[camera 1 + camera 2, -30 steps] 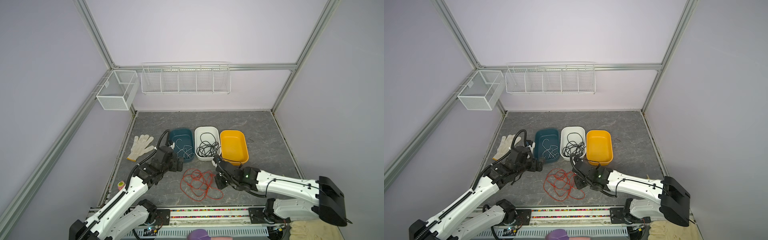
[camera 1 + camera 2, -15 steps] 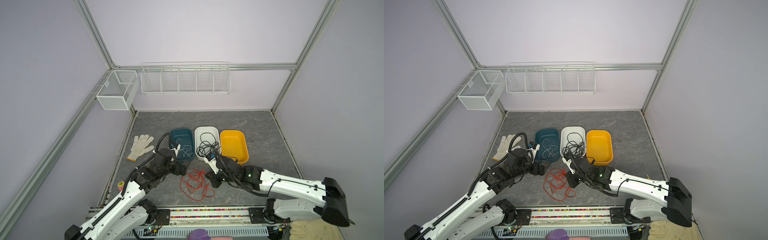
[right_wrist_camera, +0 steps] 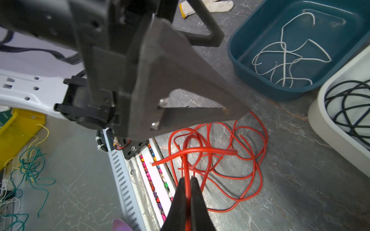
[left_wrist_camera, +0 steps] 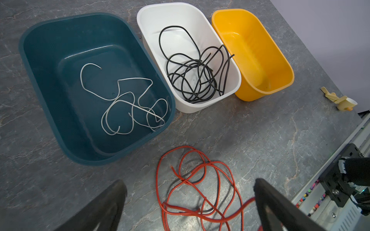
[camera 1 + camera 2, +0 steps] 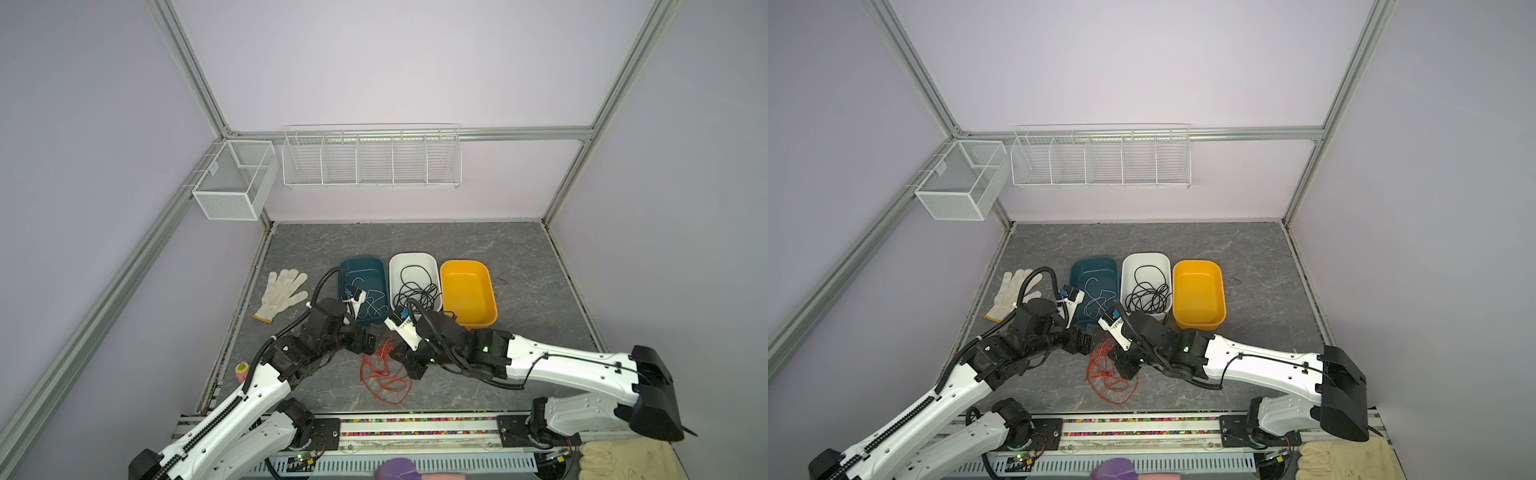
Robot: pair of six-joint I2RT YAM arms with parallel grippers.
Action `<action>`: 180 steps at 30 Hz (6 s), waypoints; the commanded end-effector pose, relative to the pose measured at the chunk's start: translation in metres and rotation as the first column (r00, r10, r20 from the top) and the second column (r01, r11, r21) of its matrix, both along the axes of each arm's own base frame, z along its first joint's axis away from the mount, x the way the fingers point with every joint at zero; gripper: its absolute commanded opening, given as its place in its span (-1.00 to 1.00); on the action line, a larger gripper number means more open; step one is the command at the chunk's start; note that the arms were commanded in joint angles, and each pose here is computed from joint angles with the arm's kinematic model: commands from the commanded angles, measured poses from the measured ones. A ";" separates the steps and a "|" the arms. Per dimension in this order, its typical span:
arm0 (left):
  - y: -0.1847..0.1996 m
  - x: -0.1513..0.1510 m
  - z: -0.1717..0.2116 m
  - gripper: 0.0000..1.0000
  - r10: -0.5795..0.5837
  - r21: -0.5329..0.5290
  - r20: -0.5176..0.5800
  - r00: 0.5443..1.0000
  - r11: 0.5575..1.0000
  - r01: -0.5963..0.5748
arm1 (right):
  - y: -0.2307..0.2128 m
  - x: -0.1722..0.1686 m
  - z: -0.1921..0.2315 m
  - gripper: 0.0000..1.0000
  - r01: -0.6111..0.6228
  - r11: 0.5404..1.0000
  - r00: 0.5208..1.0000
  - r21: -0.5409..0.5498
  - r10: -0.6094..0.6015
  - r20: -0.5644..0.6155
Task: Untangle the cables
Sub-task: 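Reach the left gripper to the red wire while the right gripper holds it, then close the left gripper on the red wire next to the right gripper, then lift the red wire with both grippers and pull them apart to stretch it, then raise the left gripper with the red wire while the right gripper holds low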
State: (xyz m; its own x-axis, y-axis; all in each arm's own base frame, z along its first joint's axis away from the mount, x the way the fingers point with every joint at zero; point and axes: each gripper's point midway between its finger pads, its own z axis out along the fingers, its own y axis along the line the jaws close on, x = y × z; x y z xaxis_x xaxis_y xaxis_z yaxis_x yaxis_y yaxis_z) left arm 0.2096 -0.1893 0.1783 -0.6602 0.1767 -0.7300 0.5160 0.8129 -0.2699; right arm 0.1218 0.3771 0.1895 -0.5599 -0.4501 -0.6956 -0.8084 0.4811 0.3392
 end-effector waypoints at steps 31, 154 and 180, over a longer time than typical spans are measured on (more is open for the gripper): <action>-0.012 -0.093 0.020 0.55 -0.124 -0.343 -0.330 0.936 0.939 0.004 | -0.023 0.018 0.010 -0.87 0.059 0.997 0.995 -0.050 -0.055 0.087; -0.056 -0.065 0.090 -1.00 -0.201 -0.313 -0.067 0.977 0.934 0.171 | -0.146 0.051 0.220 -0.87 0.330 0.943 0.859 0.043 -0.319 0.400; -0.037 -0.074 0.364 -1.00 -0.192 -0.417 0.263 0.945 0.861 0.291 | -0.198 0.053 0.076 -0.88 0.550 0.834 0.816 0.042 -0.547 0.185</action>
